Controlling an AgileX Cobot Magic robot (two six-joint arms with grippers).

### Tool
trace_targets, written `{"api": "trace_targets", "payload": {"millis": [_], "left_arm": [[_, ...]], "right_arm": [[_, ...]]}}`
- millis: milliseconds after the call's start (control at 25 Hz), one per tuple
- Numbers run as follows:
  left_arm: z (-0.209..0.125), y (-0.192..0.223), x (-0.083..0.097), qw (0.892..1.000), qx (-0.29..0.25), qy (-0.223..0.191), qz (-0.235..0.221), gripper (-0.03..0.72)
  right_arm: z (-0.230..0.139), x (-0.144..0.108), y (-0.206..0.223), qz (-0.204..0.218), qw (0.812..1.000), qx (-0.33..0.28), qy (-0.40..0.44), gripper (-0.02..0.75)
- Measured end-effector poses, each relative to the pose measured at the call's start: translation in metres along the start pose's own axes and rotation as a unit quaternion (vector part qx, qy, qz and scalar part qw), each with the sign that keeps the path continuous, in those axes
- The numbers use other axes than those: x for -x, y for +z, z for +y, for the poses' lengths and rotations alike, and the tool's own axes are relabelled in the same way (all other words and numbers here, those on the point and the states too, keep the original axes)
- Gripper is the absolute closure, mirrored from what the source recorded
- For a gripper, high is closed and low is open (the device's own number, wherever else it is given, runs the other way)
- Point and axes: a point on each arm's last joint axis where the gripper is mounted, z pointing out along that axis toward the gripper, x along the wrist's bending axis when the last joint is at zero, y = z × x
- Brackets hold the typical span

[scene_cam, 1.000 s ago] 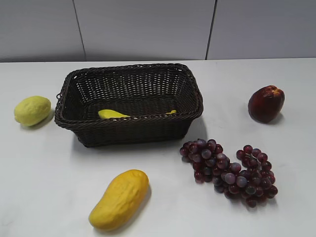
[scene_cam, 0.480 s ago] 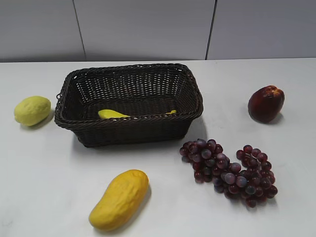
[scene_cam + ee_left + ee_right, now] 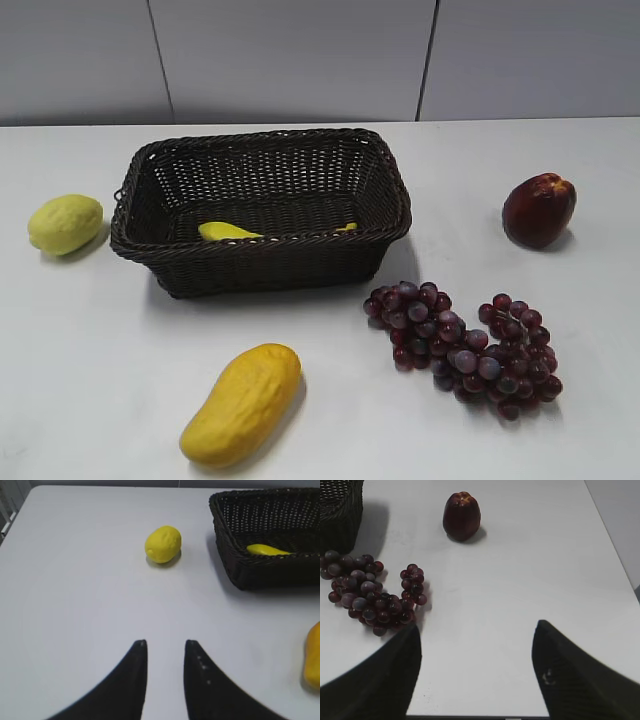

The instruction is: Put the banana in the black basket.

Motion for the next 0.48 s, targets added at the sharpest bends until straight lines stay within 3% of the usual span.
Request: {"api": "trace_targets", "payload": {"millis": [480], "left_arm": [[-0.0006, -0.0012, 0.0003, 1.000, 0.005, -0.002, 0.001, 0.463]], "right_arm": [[0.0000, 0.0000, 0.0000, 0.000, 1.000, 0.000, 0.000, 0.183]]}}
